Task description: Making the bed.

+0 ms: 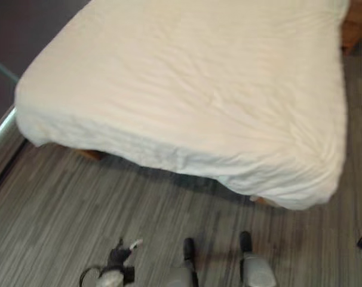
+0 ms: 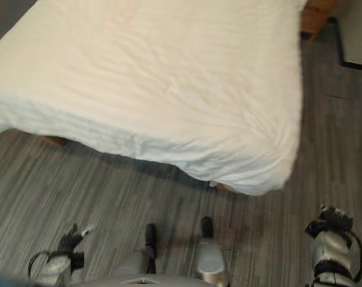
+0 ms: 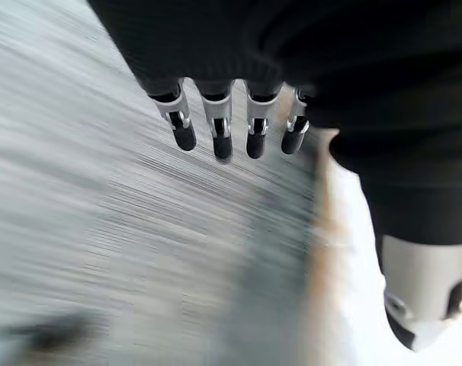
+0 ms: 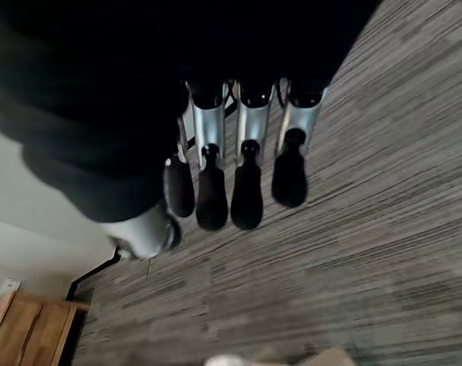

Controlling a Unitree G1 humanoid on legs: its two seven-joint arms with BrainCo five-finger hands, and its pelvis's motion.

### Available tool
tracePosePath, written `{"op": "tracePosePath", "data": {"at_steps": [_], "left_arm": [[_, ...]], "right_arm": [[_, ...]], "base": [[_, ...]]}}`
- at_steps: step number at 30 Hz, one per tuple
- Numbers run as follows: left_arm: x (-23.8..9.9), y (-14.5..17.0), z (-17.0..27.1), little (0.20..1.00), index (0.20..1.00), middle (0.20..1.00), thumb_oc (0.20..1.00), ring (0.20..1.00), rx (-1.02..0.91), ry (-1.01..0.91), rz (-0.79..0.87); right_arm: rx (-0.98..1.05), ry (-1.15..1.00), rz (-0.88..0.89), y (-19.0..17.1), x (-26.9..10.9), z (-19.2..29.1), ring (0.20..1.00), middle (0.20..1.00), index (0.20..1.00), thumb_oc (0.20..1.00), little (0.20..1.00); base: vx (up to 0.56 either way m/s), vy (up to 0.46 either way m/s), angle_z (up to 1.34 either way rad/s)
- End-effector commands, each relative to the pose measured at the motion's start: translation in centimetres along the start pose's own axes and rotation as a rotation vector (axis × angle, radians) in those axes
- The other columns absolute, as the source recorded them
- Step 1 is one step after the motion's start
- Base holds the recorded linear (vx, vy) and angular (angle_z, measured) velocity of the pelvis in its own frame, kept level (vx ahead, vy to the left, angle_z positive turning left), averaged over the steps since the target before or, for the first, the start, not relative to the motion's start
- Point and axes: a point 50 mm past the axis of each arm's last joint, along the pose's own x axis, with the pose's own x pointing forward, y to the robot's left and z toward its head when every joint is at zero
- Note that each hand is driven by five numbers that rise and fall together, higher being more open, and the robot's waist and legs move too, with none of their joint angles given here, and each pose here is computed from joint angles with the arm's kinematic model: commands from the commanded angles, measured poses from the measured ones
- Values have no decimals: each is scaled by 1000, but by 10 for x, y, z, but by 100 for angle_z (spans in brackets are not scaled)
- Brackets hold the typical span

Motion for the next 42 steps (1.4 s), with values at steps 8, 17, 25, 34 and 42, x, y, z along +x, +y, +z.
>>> {"op": "tracePosePath", "data": {"at_steps": [8, 17, 25, 34, 42], "left_arm": [[-5, -45, 133, 1000, 1000, 1000, 1000, 1000, 33, -548, -151], [-31, -59, 133, 1000, 1000, 1000, 1000, 1000, -73, -606, -260], [-27, -64, 132, 1000, 1000, 1000, 1000, 1000, -128, -591, -212], [-28, -67, 118, 1000, 1000, 1000, 1000, 1000, -186, -529, -201], [-29, -79, 114, 1000, 1000, 1000, 1000, 1000, -200, -493, -260]], "right_arm": [[42, -224, 361, 104, -55, 15, 1000, 1000, 1000, 1000, 1000], [-104, -421, 476, 124, -74, 46, 1000, 1000, 1000, 1000, 1000], [-210, -660, 542, 121, -85, 92, 1000, 1000, 1000, 1000, 1000], [-256, -731, 607, 141, -93, 102, 1000, 1000, 1000, 1000, 1000], [-322, -744, 607, 144, -101, 92, 1000, 1000, 1000, 1000, 1000]], "base": [[-181, 2, -47], [-16, -134, -127], [188, -242, -115], [356, 26, -129], [458, 110, 15]]}}
